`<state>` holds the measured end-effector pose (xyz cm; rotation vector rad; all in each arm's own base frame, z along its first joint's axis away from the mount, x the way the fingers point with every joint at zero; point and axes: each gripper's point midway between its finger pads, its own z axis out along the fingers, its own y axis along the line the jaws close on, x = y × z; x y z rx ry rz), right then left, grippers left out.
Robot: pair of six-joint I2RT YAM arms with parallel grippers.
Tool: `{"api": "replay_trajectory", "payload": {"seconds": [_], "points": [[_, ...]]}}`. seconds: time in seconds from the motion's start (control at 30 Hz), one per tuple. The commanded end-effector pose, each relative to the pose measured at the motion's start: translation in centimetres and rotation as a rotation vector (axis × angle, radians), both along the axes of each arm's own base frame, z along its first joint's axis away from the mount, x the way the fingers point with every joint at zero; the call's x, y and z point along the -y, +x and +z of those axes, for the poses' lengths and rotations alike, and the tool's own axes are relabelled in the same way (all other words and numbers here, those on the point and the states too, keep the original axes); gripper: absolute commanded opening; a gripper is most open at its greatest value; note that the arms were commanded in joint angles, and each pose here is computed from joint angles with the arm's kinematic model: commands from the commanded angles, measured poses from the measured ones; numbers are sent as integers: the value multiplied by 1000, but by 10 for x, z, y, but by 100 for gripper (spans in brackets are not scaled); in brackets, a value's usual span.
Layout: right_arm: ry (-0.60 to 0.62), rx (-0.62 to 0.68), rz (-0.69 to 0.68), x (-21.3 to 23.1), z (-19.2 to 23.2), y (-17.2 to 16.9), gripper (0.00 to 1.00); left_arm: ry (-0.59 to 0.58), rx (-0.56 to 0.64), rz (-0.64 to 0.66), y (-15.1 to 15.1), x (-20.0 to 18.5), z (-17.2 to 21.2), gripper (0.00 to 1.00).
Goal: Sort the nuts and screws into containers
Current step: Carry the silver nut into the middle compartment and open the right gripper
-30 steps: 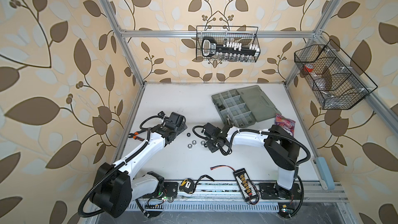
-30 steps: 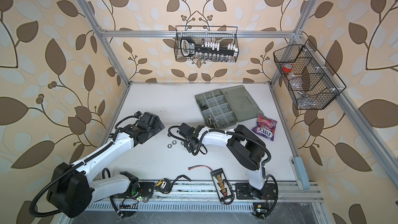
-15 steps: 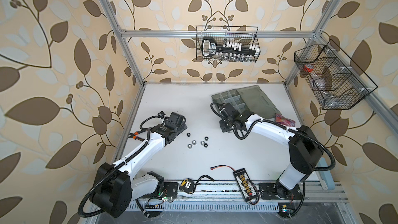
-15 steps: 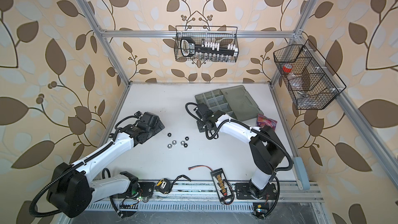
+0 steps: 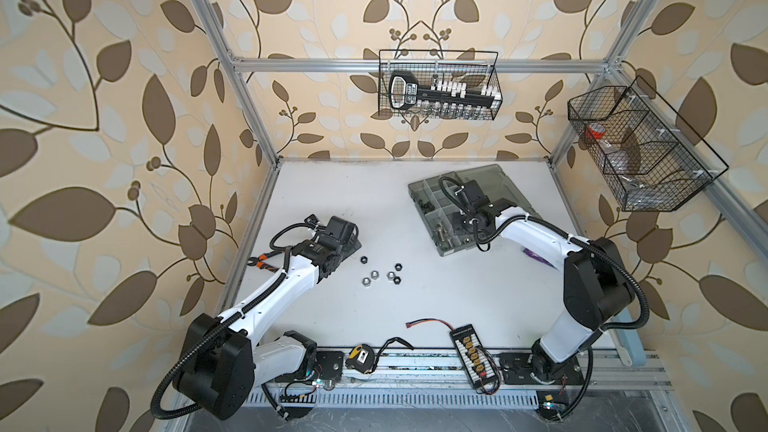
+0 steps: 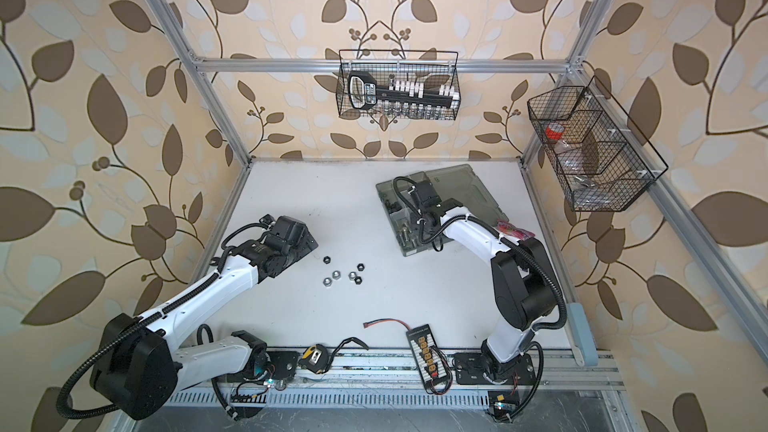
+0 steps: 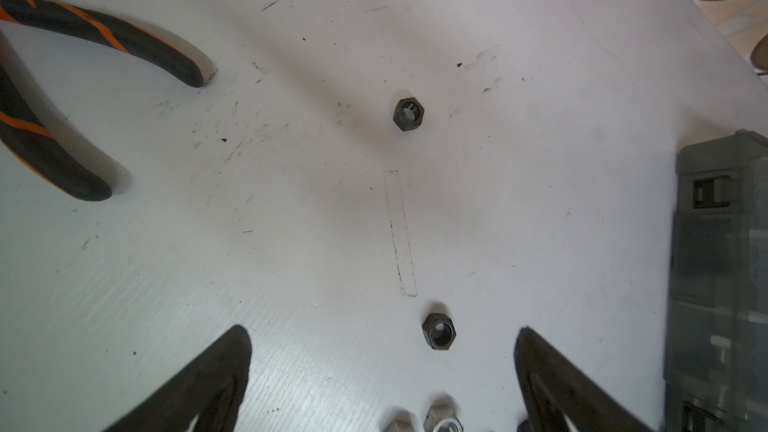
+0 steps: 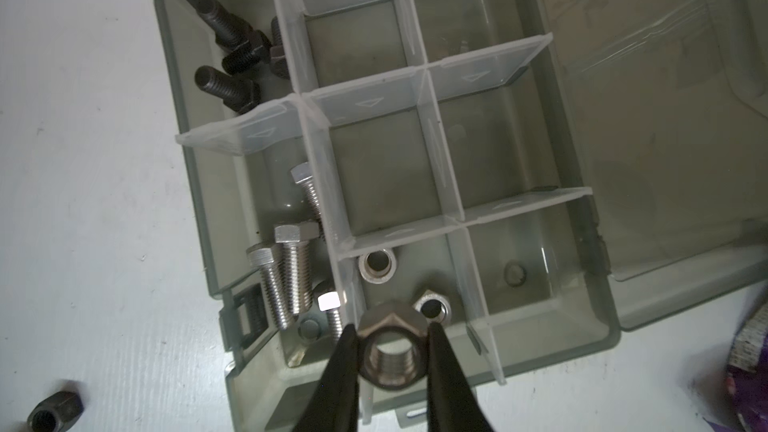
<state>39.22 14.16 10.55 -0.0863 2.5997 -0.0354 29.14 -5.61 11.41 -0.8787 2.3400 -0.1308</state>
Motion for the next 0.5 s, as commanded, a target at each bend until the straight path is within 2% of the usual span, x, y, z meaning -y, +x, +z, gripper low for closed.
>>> {"api": "replay_trajectory", "payload": {"seconds": [0.0,0.47], "points": [[-9,-8,-4,7,-6,1,16,5,25,28,5,-4,12,99],[-26,-50,-7,10,-27,-4,32,8,24,29,4,-5,12,99]]}}
